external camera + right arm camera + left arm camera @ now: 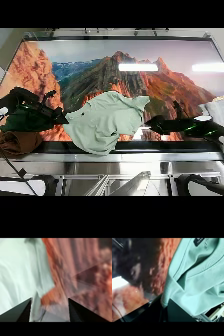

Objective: Fold the shirts.

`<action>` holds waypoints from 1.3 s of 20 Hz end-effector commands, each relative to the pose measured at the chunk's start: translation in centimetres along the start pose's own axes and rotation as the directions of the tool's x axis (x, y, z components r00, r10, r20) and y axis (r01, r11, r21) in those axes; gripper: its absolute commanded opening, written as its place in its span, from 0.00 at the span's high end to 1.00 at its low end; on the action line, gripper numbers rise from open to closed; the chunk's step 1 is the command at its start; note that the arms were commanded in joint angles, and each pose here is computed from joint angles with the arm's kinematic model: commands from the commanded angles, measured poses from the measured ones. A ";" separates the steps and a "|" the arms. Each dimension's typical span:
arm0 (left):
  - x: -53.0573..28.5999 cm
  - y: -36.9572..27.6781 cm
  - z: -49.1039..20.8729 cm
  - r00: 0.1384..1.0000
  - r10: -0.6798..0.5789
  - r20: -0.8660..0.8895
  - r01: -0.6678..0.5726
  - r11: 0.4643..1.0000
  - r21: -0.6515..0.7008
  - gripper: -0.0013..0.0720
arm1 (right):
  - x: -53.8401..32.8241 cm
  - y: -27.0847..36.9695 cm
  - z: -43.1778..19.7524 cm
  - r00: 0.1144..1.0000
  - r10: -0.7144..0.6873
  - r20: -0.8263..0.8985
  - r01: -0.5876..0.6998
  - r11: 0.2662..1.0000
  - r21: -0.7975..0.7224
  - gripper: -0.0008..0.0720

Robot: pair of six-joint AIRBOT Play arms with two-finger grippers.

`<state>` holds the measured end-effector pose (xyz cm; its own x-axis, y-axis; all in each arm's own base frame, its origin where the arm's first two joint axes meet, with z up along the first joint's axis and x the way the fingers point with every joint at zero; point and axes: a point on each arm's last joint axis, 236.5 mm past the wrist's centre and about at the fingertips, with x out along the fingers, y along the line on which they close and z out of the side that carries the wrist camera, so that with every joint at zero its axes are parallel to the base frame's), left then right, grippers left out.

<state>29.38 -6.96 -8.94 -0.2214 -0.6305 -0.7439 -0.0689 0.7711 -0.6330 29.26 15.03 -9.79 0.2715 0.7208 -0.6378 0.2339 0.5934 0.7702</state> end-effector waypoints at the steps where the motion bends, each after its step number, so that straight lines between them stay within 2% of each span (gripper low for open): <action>1: 0.5 -0.3 -0.2 1.000 0.005 -0.013 -0.005 1.000 0.020 0.96 | 1.9 0.8 2.6 0.991 -0.055 0.121 0.052 0.998 0.025 0.28; 3: 0.7 -0.5 -0.3 1.000 0.007 -0.019 -0.007 1.000 0.027 0.96 | 3.0 0.8 2.6 0.994 -0.058 0.092 0.054 0.997 0.049 0.28; 5: 0.7 -0.5 -0.3 1.000 0.007 -0.017 -0.006 1.000 0.027 0.96 | 4.2 1.1 1.7 0.999 -0.038 0.024 0.037 0.998 0.059 0.33; 7: 0.7 -0.6 -0.3 1.000 0.004 -0.018 -0.003 1.000 0.027 0.96 | 4.7 2.5 0.4 0.999 0.015 -0.041 -0.015 1.000 0.013 0.91; 8: 0.6 -1.2 -0.2 1.000 -0.024 -0.012 0.024 0.999 0.030 0.96 | 4.5 3.8 0.1 0.997 0.058 -0.058 -0.058 0.998 0.000 0.96; 9: 0.1 -2.9 0.1 0.996 -0.093 0.008 0.092 0.994 0.062 0.96 | 3.8 5.6 0.0 0.991 0.112 -0.067 -0.115 0.993 -0.034 0.97; 10: -1.3 -6.1 0.8 0.973 -0.221 0.062 0.212 0.970 0.122 0.96 | 2.6 7.9 0.2 0.983 0.175 -0.063 -0.180 0.981 -0.078 0.97; 11: -3.8 -10.1 1.2 0.924 -0.364 0.116 0.333 0.917 0.218 0.96 | 0.4 11.3 0.8 0.964 0.262 -0.046 -0.265 0.955 -0.132 0.97; 12: -7.6 -14.7 0.6 0.855 -0.500 0.138 0.430 0.832 0.352 0.96 | -2.7 15.2 1.2 0.934 0.355 -0.028 -0.354 0.914 -0.200 0.97; 13: -11.5 -18.8 -0.9 0.797 -0.589 0.131 0.468 0.740 0.482 0.96 | -7.2 19.9 1.2 0.888 0.459 -0.009 -0.439 0.843 -0.312 0.97; 14: -16.1 -23.1 -3.5 0.739 -0.661 0.127 0.452 0.627 0.635 0.96 | -12.2 24.3 0.5 0.836 0.549 0.004 -0.490 0.748 -0.448 0.96; 15: -20.0 -26.5 -6.0 0.717 -0.676 0.170 0.338 0.550 0.764 0.96 | -17.9 28.6 -0.9 0.778 0.627 0.032 -0.490 0.638 -0.594 0.97; 16: -22.9 -29.2 -8.5 0.720 -0.646 0.255 0.159 0.511 0.845 0.96 | -23.0 31.8 -2.5 0.735 0.673 0.082 -0.419 0.547 -0.724 0.97; 17: -25.9 -32.4 -11.2 0.689 -0.623 0.369 -0.052 0.466 0.883 0.96 | -27.8 34.6 -4.3 0.692 0.706 0.153 -0.297 0.472 -0.830 0.97; 18: -28.8 -35.2 -13.6 0.616 -0.617 0.490 -0.252 0.434 0.865 0.96 | -31.6 36.5 -5.5 0.650 0.720 0.242 -0.148 0.432 -0.889 0.97; 20: -34.6 -39.8 -18.1 0.370 -0.617 0.694 -0.592 0.419 0.689 0.96 | -36.8 38.2 -5.6 0.574 0.687 0.446 0.130 0.460 -0.878 0.97; 21: -36.5 -40.7 -19.4 0.262 -0.606 0.751 -0.678 0.438 0.590 0.96 | -37.9 38.3 -5.0 0.561 0.666 0.491 0.188 0.476 -0.859 0.97; 22: -36.8 -40.6 -19.8 0.239 -0.586 0.775 -0.698 0.450 0.556 0.95 | -38.3 38.5 -4.0 0.557 0.668 0.494 0.181 0.483 -0.857 0.97; 23: -36.2 -39.8 -19.4 0.267 -0.567 0.780 -0.660 0.482 0.576 0.95 | -37.9 38.5 -2.7 0.564 0.682 0.465 0.136 0.478 -0.867 0.97; 26: -32.7 -35.9 -15.2 0.370 -0.588 0.719 -0.433 0.576 0.694 0.95 | -32.1 37.4 3.2 0.661 0.669 0.340 -0.030 0.476 -0.879 0.97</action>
<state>23.61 -12.64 43.25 0.6664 -0.7421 -0.0727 0.7370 0.6703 -0.0867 28.43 12.33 41.11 0.6922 0.7126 0.1142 -0.6943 0.6143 0.3749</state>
